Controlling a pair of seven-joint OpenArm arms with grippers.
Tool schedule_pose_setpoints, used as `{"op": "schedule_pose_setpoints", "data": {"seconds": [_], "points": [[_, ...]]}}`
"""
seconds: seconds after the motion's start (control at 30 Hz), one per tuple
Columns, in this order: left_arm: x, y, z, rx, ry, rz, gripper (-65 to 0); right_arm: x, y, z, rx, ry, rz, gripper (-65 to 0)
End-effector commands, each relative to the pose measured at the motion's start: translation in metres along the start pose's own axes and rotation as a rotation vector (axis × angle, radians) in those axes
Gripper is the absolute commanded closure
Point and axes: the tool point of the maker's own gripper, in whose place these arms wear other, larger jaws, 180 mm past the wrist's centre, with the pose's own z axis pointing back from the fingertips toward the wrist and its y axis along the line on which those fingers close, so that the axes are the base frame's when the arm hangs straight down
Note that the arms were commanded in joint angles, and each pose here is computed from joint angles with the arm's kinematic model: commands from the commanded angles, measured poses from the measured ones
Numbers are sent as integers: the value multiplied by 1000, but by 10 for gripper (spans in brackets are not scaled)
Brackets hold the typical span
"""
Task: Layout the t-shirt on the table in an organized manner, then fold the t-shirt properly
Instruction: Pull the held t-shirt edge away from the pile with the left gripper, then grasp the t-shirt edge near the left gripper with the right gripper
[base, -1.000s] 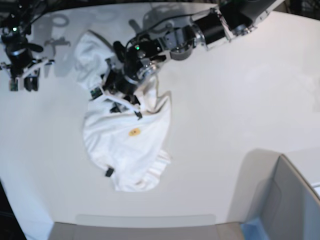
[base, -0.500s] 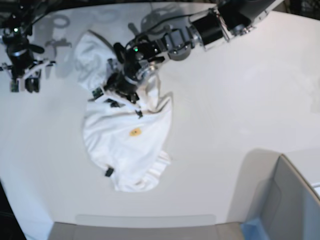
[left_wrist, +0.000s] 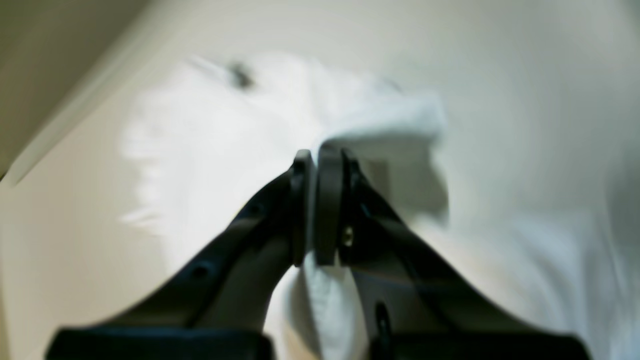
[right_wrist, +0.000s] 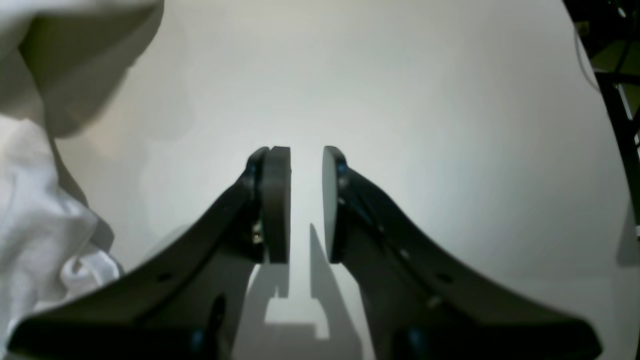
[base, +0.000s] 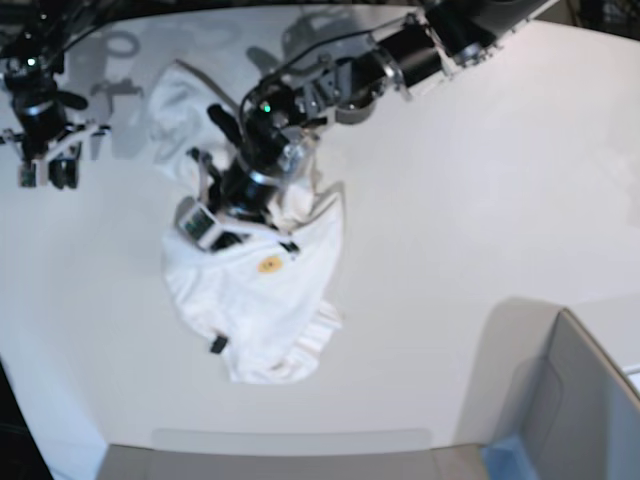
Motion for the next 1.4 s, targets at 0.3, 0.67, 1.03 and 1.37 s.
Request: {"op": "schedule_pose_setpoints", "data": {"seconds": [0.3, 0.67, 1.03, 1.37], "points": [[-62, 243, 69, 768, -67, 536, -22, 21, -4, 1, -3, -65, 23, -119], [-167, 271, 125, 871, 78, 766, -23, 31, 25, -9, 75, -86, 50, -119], [-183, 256, 131, 853, 134, 757, -23, 10, 173, 16, 535, -57, 265, -118], [-193, 253, 136, 849, 167, 738, -23, -5, 228, 32, 616, -19, 544, -119]]}}
